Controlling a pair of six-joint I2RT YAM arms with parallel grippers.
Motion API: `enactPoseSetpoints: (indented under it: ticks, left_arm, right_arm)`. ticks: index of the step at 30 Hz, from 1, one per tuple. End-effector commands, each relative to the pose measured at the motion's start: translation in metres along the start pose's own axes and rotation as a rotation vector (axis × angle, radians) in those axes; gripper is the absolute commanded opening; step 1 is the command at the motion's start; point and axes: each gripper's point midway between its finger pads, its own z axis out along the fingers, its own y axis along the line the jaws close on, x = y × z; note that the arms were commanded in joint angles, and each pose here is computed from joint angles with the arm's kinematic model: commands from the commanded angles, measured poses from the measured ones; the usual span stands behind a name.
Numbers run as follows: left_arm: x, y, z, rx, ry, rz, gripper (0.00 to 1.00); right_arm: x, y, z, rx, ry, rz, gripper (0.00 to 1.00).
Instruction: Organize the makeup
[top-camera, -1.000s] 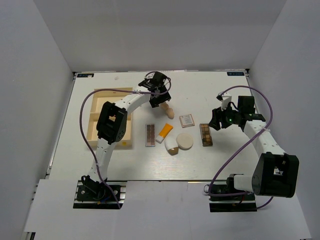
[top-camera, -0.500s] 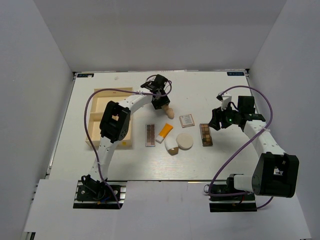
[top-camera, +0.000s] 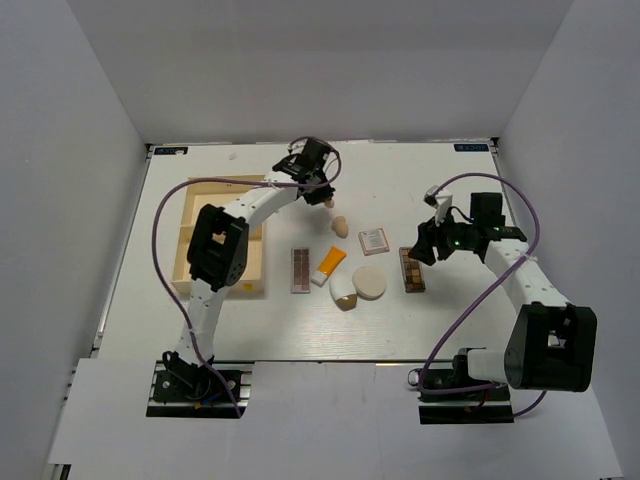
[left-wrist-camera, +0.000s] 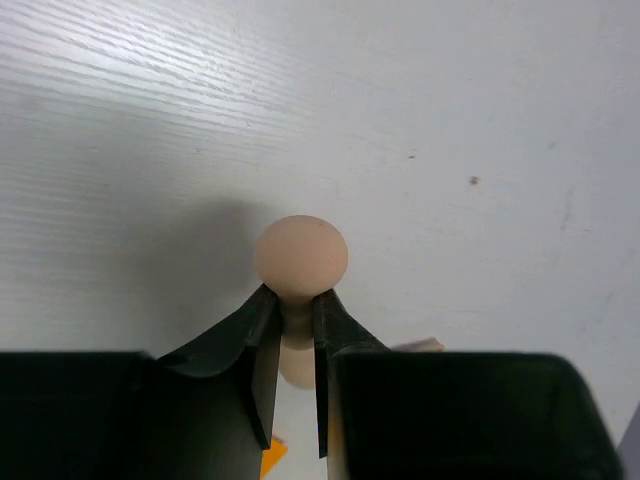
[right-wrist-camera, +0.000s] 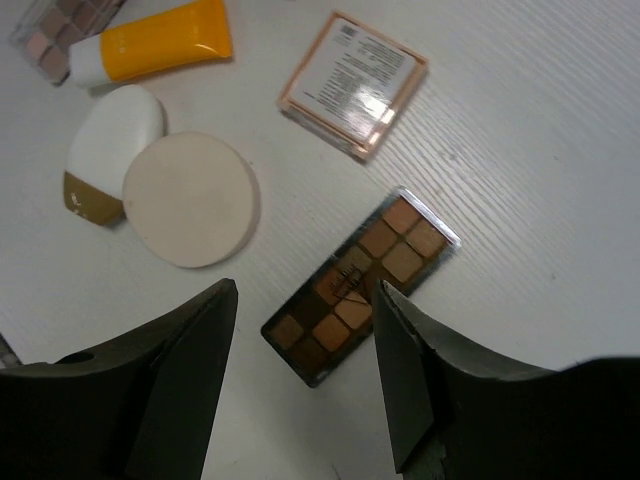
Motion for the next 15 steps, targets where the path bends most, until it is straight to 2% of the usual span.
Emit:
enactPoseSetpoints:
  ticks: [1,2,5,9,13,15]
  left_arm:
    - [-0.079,-0.024,-0.092,0.113,-0.230,0.000,0.23]
    - [-0.096,-0.020,-0.116,0.119,-0.279,0.005,0.23]
    - [-0.116,0.014,-0.144,0.045,-0.346,-0.016,0.23]
    - [-0.126,0.084,-0.157,-0.111,-0.389,-0.076,0.23]
    - [-0.136,0.137,-0.174,-0.207,-0.428,-0.120,0.24]
    - [-0.141,0.157,-0.178,-0.252,-0.435,-0.135,0.28]
  right_arm:
    - [-0.021,0.029,0.007,-0.147,-0.049,-0.107,0.62]
    - [-0.021,0.031,0.010,-0.156,-0.046,-0.108,0.62]
    - [-0.026,0.036,0.020,-0.169,-0.032,-0.127,0.62]
    - [-0.041,0.039,0.039,-0.150,-0.021,-0.160,0.61]
    - [-0.061,0.044,0.065,-0.124,-0.011,-0.175,0.61]
    - [-0.079,0.040,0.072,-0.094,-0.022,-0.184,0.61]
